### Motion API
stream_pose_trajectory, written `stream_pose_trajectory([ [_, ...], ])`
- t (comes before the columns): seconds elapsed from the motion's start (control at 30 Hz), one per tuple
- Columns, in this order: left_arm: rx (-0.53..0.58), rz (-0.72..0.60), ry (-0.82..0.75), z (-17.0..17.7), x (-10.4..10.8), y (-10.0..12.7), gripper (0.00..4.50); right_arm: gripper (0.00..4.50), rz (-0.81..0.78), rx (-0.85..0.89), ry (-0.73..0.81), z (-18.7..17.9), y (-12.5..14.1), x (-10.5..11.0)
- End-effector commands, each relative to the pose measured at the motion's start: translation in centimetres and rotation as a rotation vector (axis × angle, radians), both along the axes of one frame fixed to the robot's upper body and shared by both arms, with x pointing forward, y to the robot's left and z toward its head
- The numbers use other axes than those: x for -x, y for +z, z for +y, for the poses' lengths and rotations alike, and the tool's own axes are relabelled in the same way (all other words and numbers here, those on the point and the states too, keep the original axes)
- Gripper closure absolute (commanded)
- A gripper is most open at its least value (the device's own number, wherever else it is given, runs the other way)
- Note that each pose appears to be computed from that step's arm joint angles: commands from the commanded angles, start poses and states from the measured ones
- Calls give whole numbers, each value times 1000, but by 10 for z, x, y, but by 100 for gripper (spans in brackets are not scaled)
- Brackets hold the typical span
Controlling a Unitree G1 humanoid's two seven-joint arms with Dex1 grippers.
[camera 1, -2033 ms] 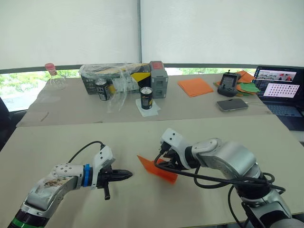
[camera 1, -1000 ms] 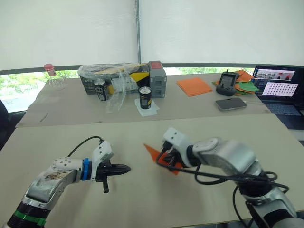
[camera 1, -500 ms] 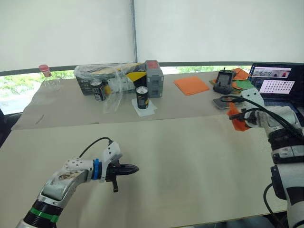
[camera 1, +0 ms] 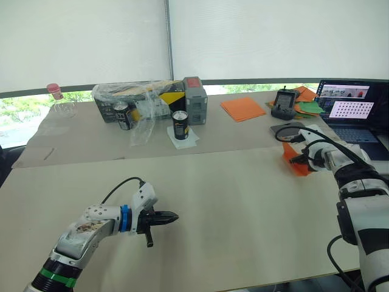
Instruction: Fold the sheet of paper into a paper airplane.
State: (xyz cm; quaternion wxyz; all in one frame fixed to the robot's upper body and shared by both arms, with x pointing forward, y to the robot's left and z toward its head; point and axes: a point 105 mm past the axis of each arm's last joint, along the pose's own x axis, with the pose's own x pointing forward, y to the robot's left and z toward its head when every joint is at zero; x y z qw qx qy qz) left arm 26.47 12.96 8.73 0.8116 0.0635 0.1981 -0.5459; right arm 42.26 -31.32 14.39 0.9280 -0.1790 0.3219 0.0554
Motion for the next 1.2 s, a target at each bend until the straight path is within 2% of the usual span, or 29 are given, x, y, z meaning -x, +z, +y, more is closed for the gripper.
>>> stream_pose_trajectory([
  [0.03, 9, -51, -21, -6, -2, 9, 450, 384, -47, 14, -12, -7, 13, -2],
  [0.23, 12, -59, -15, -5, -4, 10, 450, 186, -92, 10, -31, -13, 31, -3],
  [0.4, 28, -69, -9, -3, -8, 14, 450, 14, -191, 51, -1, -14, 80, -6],
  [0.53, 38, -105, 43, 5, -20, 21, 450, 7, -267, 102, 104, -4, 115, -1],
  [0.6, 72, -130, 73, 9, -27, 29, 450, 7, -299, 75, 262, 22, 128, 12],
  [0.67, 93, -135, 88, 11, -29, 33, 450, 7, -304, 62, 349, 37, 129, 24],
  [0.77, 125, -161, 95, 13, -30, 44, 450, 7, -329, 38, 579, 74, 124, 60],
  [0.87, 125, -169, 105, 17, -27, 47, 450, 7, -381, -86, 791, 110, 98, 106],
  [0.93, 105, -175, 119, 20, -25, 45, 450, 7, -376, -104, 805, 117, 76, 124],
  [1.0, 97, -164, 134, 22, -24, 43, 450, 7, -355, -139, 794, 122, 59, 133],
  [1.07, 90, -165, 134, 23, -21, 41, 450, 7, -330, -71, 826, 126, 39, 143],
  [1.1, 76, -168, 149, 24, -20, 38, 450, 7, -297, -46, 836, 129, 20, 149],
  [1.2, 60, -159, 155, 25, -16, 32, 450, 7, -263, -152, 725, 133, -5, 151],
])
